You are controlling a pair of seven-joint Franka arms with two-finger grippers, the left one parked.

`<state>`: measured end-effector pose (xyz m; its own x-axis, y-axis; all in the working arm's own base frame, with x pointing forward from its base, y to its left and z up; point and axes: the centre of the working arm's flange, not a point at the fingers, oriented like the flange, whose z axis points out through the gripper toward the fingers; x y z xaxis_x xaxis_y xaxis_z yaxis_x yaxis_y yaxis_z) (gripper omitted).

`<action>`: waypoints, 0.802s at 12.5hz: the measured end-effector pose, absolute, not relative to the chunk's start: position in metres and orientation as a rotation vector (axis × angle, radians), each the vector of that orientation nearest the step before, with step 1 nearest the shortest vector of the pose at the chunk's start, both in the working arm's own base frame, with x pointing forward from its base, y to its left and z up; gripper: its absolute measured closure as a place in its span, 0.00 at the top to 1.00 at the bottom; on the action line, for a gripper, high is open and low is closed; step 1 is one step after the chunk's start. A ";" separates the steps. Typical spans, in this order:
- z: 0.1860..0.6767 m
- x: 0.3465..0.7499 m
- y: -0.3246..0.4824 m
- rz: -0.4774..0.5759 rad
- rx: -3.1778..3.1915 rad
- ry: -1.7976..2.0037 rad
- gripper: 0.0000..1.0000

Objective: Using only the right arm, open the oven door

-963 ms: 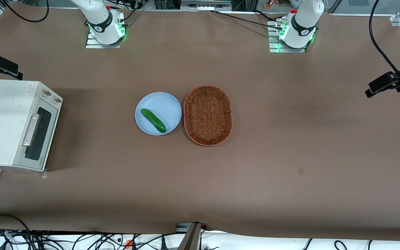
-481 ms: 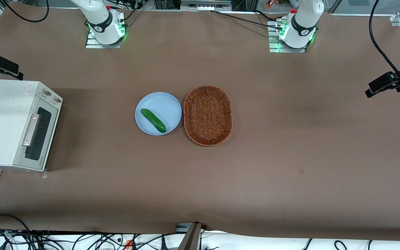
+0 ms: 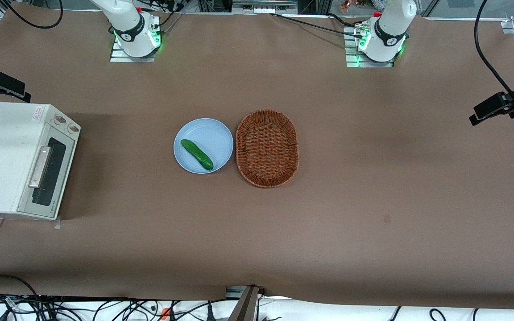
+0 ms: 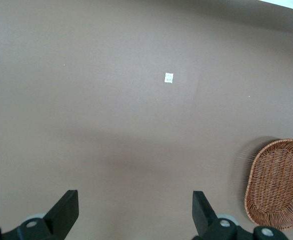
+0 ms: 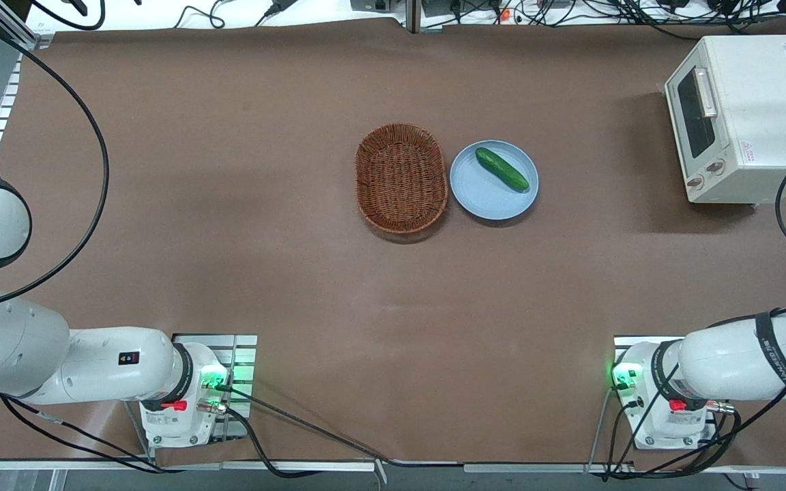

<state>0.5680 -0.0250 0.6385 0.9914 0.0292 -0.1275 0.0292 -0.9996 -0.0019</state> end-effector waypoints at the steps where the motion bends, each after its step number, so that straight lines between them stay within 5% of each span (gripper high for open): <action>1: 0.638 0.568 -0.025 -0.204 3.135 0.046 1.00; 10: 0.614 0.574 -0.009 -0.293 3.116 0.088 0.99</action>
<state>0.5737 -0.0093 0.6136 0.9809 0.0547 -0.1867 0.0566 -0.9984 0.0050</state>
